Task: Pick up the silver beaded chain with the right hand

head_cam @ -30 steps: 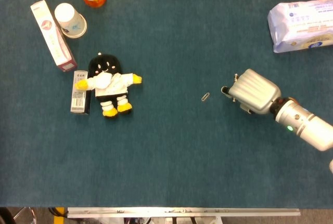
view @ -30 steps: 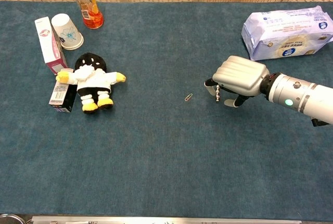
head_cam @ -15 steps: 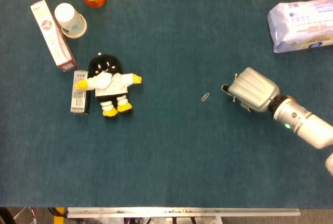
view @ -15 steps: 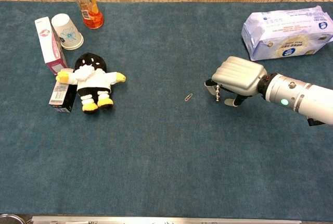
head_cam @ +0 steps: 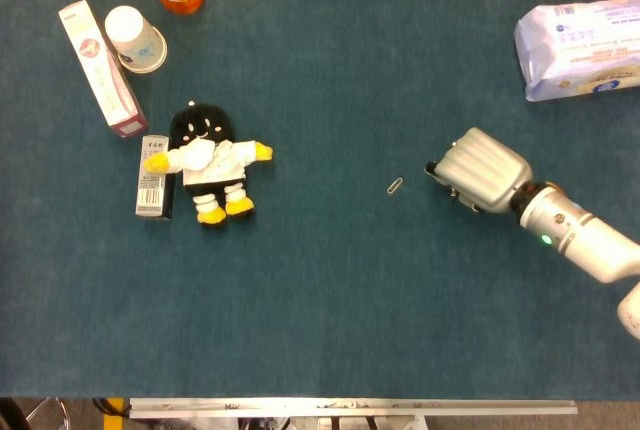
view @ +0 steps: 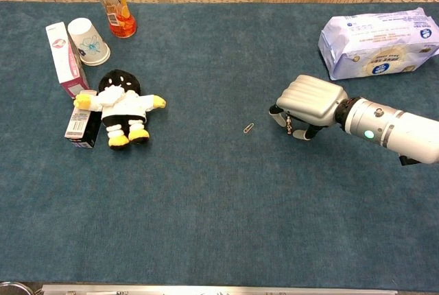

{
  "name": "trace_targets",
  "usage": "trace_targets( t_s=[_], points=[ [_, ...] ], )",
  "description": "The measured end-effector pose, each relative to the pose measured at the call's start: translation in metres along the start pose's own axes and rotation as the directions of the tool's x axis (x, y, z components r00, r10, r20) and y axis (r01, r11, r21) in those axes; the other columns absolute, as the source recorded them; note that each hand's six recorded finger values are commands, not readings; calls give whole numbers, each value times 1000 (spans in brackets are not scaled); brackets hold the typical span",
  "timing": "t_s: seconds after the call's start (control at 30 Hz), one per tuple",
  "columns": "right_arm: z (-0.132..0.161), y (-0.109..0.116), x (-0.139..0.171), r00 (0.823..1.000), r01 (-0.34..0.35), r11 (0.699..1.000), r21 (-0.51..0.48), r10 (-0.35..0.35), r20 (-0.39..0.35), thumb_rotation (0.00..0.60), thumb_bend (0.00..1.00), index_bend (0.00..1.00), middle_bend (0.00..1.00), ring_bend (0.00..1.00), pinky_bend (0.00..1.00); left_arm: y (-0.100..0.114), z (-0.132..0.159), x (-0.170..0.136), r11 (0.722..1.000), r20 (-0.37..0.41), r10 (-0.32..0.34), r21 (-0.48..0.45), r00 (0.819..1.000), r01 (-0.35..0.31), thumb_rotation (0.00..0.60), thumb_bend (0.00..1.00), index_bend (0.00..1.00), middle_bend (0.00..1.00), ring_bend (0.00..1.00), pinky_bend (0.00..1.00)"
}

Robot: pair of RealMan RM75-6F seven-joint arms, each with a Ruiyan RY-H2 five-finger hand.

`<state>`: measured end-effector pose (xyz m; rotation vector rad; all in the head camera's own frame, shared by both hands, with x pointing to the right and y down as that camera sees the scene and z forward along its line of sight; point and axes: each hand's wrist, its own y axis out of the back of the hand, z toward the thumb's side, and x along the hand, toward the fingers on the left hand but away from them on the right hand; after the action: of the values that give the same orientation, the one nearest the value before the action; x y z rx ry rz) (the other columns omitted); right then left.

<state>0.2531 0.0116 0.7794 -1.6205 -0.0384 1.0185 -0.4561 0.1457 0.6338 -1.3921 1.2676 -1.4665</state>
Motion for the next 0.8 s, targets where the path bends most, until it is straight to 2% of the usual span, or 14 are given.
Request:
trace_targets(
  t_s=[0.8],
  points=[
    [2, -3, -7, 1000, -8, 1000, -8, 8, 9, 600, 232, 557, 905, 980, 1000, -2, -3, -1, 1000, -8, -6, -3, 1000, 6, 600, 175, 0, 66, 43, 39]
  ],
)
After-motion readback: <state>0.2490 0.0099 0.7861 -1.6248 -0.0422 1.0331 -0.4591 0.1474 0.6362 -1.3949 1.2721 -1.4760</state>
